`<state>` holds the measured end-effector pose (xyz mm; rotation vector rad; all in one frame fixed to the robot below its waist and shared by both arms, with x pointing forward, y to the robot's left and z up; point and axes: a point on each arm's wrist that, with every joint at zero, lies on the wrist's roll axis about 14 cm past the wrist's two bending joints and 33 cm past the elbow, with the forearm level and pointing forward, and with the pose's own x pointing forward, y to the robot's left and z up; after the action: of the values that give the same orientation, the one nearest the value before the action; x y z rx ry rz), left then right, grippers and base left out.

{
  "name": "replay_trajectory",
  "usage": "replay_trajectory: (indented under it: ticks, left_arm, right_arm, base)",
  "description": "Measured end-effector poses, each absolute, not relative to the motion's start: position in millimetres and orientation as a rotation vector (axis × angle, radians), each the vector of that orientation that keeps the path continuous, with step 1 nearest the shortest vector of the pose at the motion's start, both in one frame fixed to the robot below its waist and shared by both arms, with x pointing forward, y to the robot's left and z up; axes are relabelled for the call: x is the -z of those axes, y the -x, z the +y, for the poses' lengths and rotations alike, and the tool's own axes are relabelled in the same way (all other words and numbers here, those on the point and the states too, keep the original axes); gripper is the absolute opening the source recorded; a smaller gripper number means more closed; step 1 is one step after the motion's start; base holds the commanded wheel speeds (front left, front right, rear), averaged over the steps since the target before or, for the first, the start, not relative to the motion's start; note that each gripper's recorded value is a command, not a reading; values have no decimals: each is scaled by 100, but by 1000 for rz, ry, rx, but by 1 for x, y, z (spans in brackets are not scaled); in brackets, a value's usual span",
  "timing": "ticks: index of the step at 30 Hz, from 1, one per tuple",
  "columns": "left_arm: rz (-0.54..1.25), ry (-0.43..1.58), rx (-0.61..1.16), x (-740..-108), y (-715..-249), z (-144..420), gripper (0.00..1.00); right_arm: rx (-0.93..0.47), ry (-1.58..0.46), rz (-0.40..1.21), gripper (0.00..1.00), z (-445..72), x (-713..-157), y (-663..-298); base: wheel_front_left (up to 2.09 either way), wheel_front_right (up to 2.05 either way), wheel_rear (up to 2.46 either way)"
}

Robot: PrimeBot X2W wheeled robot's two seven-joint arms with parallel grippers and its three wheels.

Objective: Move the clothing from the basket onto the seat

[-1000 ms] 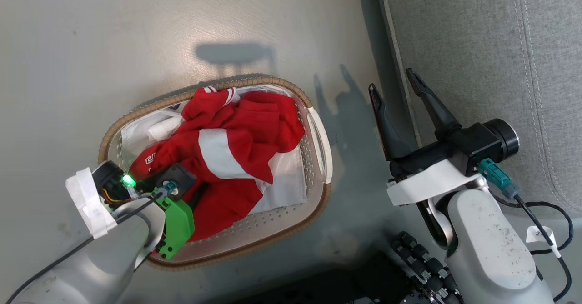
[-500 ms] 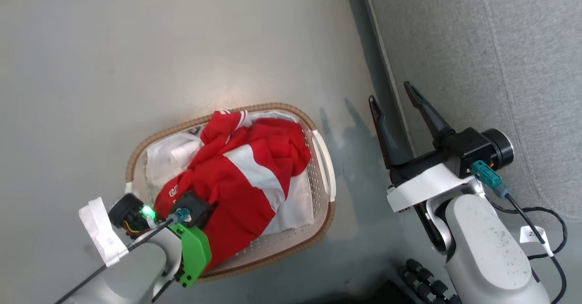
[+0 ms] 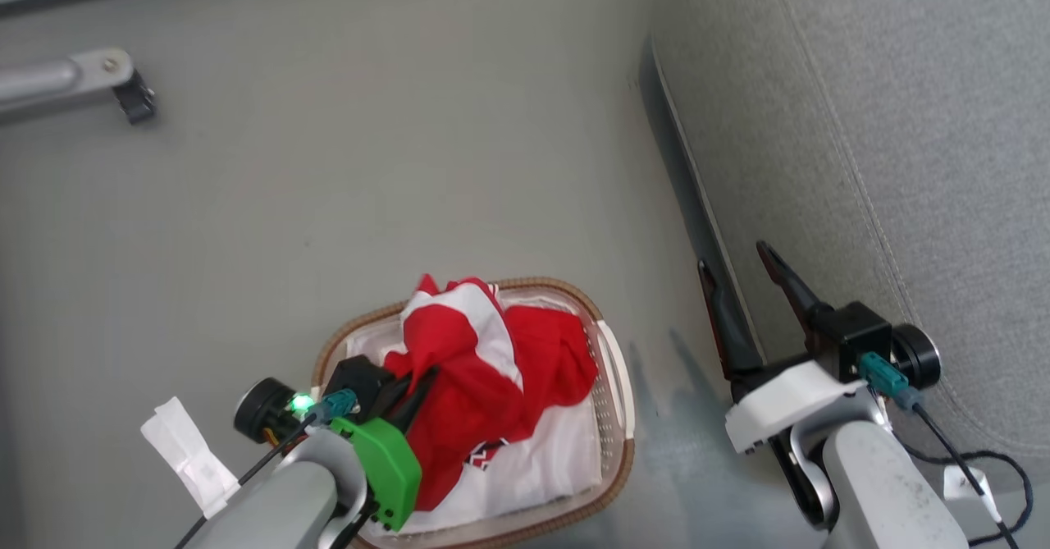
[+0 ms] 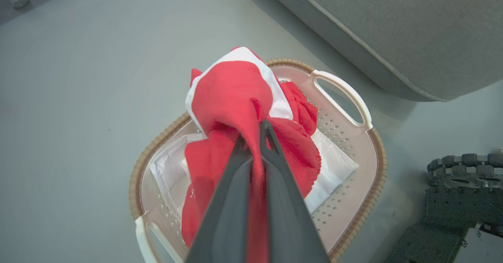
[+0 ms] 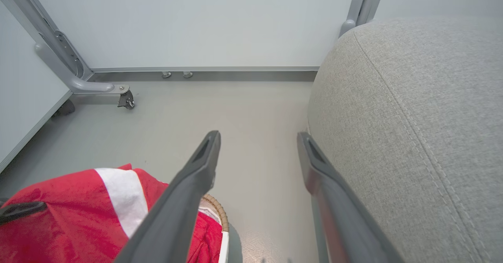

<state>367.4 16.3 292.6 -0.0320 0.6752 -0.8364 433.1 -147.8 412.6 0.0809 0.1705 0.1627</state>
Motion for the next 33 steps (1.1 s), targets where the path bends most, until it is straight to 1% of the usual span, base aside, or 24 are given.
replay_trajectory:
  ticks: [6,12,21,24,28,30,33]
  left_arm:
    - [476,67,771,-355,-385,17,0]
    - [213,119,708,-439,-409,16,0]
    - [-102,180,686,-549,-407,6,0]
    - [-162,185,685,-569,-402,5,0]
    - [-172,182,687,-572,-394,4,0]
    - [-169,181,693,-571,-390,1,0]
    - [-155,184,698,-566,-387,-1,0]
  right_arm:
    - [-176,-88,139,100,-141,-430,-415]
    - [-205,-92,97,100,-131,-449,-401]
    - [-239,-96,45,100,-119,-470,-377]
    - [-245,-95,34,100,-117,-474,-371]
    - [-288,-112,15,100,-103,-481,-366]
    - [-346,-121,-16,100,-84,-492,-364]
    - [-477,-117,-101,100,-45,-523,-367]
  base:
    - [0,0,0]
    - [0,0,0]
    - [0,0,0]
    - [0,0,0]
    - [0,0,0]
    - [0,0,0]
    - [0,0,0]
